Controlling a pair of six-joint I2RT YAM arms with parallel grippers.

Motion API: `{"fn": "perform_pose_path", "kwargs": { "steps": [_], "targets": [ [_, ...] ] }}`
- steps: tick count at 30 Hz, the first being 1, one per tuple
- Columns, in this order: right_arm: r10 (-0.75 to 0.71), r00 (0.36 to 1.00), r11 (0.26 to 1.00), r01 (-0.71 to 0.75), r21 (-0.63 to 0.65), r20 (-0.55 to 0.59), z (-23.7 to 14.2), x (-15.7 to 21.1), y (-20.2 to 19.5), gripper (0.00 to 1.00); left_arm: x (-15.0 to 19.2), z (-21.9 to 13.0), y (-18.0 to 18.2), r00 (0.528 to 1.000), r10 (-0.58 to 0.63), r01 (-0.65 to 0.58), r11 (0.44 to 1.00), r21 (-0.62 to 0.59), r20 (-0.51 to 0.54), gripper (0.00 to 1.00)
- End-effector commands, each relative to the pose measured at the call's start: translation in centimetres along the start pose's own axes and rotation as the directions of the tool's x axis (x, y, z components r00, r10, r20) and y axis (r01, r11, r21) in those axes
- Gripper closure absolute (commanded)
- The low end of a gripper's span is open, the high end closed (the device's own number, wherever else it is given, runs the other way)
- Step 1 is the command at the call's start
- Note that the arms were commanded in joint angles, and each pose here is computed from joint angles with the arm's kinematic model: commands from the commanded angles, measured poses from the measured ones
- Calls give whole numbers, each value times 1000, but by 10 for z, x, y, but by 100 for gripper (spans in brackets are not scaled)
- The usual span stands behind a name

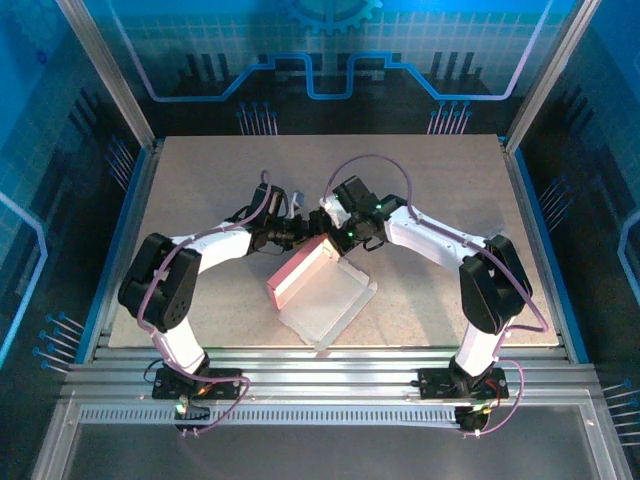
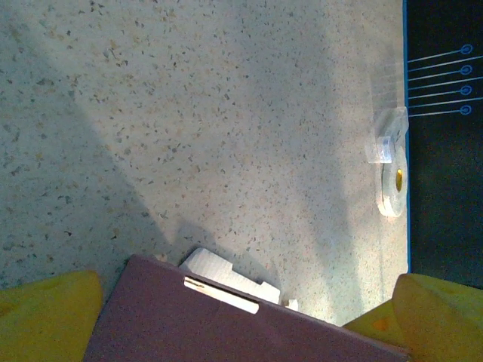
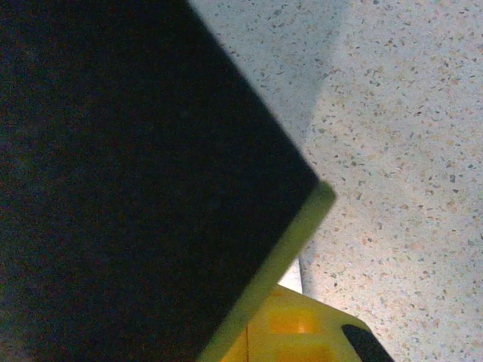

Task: Fold the paper box

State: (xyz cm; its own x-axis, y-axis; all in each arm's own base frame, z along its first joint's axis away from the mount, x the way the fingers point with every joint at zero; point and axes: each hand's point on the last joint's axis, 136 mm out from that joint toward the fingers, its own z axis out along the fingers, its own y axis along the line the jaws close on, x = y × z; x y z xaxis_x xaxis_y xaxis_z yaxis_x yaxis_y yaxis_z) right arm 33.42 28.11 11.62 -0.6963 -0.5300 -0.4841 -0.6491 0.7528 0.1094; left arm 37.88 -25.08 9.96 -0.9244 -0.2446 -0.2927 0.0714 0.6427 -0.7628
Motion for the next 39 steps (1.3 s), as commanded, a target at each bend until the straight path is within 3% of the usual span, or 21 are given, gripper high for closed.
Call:
{"fn": "perform_pose_path", "kwargs": {
  "steps": [1,9,24,26,27,28,33,35,39],
  "targets": [
    [-2,1000,1000,2,-5,-20,7,6,6,88,2,4,7,1000,-5,5,1000,1,-11,1],
    [13,1000,1000,-13,-7,-3,-2,2,8,77,7,6,15,1000,-21,21,1000,-7,-18,1],
    [68,986,993,-52,-104,155,-55,22,25,52,6,6,13,1000,-16,16,1000,-1,-18,1],
    [68,977,993,-47,-108,201,-59,24,24,44,7,6,14,1000,-16,16,1000,-3,-20,1],
    [70,970,993,-47,-104,233,-63,24,22,31,6,7,13,1000,-17,17,1000,-2,-20,1],
    [82,961,995,-62,-84,264,-66,23,17,25,6,6,12,1000,-15,15,1000,2,-19,1],
    [65,927,992,-18,-129,369,-69,27,9,20,5,6,11,1000,-10,10,1000,2,-20,1],
    [140,915,989,-108,-104,378,-68,28,-7,7,5,7,12,1000,-12,12,1000,0,-22,1],
    [148,919,985,-103,-139,366,-58,30,-15,2,5,7,11,1000,-14,14,1000,1,-21,1]
  ]
}}
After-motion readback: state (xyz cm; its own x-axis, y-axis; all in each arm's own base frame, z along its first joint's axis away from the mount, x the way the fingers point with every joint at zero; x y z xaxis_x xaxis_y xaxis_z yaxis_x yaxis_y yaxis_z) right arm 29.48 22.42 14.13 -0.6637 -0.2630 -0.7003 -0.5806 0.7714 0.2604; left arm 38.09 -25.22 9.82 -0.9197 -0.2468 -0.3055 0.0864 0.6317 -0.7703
